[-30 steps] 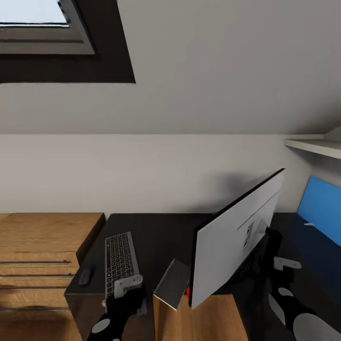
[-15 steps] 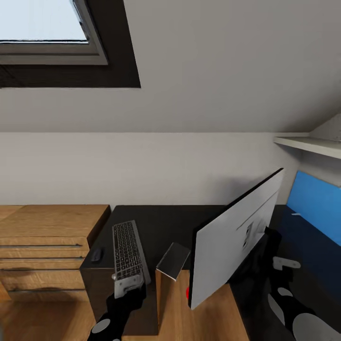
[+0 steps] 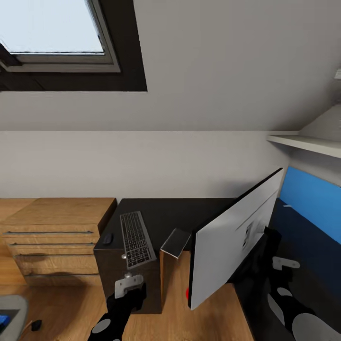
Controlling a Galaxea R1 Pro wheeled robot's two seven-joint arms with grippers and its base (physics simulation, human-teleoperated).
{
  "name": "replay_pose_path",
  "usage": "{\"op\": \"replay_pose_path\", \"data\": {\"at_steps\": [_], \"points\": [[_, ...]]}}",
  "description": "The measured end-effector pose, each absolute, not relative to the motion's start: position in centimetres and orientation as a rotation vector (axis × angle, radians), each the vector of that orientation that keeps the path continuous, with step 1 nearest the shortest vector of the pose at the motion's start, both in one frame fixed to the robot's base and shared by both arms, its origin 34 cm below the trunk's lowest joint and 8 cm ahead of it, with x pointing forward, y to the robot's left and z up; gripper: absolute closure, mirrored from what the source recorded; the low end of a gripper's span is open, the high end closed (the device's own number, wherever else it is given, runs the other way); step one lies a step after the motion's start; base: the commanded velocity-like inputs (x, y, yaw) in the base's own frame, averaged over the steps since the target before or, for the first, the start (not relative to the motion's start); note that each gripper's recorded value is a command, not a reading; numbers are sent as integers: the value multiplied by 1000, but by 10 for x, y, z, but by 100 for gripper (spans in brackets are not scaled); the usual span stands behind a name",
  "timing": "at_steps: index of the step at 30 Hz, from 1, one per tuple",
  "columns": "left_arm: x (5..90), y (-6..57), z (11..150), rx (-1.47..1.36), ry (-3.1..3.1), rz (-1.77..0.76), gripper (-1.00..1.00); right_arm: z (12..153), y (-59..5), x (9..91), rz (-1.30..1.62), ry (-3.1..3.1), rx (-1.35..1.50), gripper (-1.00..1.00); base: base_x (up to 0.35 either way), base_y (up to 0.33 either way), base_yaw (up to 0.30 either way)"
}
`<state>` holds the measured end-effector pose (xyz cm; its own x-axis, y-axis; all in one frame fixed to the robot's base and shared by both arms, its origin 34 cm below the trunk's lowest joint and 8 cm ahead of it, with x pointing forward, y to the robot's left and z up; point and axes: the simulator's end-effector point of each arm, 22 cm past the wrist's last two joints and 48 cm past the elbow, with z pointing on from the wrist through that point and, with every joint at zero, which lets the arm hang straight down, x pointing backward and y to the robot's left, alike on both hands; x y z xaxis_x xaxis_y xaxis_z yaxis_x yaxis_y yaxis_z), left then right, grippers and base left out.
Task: In the bedroom, organize the workspace by keeping the computer under the desk, ensuring the monitor is on the desk, placing the keyboard on the desk next to the monitor, placing the mouse on the desk next to the keyboard, moving the folder from the swivel chair onto the desk next to the mouse, stacking the notebook on top of the folder with the pen on top of the notebook, and positioning the swivel chair next to the desk.
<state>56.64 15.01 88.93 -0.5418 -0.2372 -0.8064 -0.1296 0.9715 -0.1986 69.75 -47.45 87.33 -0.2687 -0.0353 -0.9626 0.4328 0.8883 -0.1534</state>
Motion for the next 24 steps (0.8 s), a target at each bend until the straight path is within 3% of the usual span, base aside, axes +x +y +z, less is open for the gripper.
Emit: {"op": "replay_pose_path", "data": {"at_steps": [24], "points": [[566,149,889,-256,2151,-143,-100,874,-475,698,-462,1796,295,100,-334,42,0]]}}
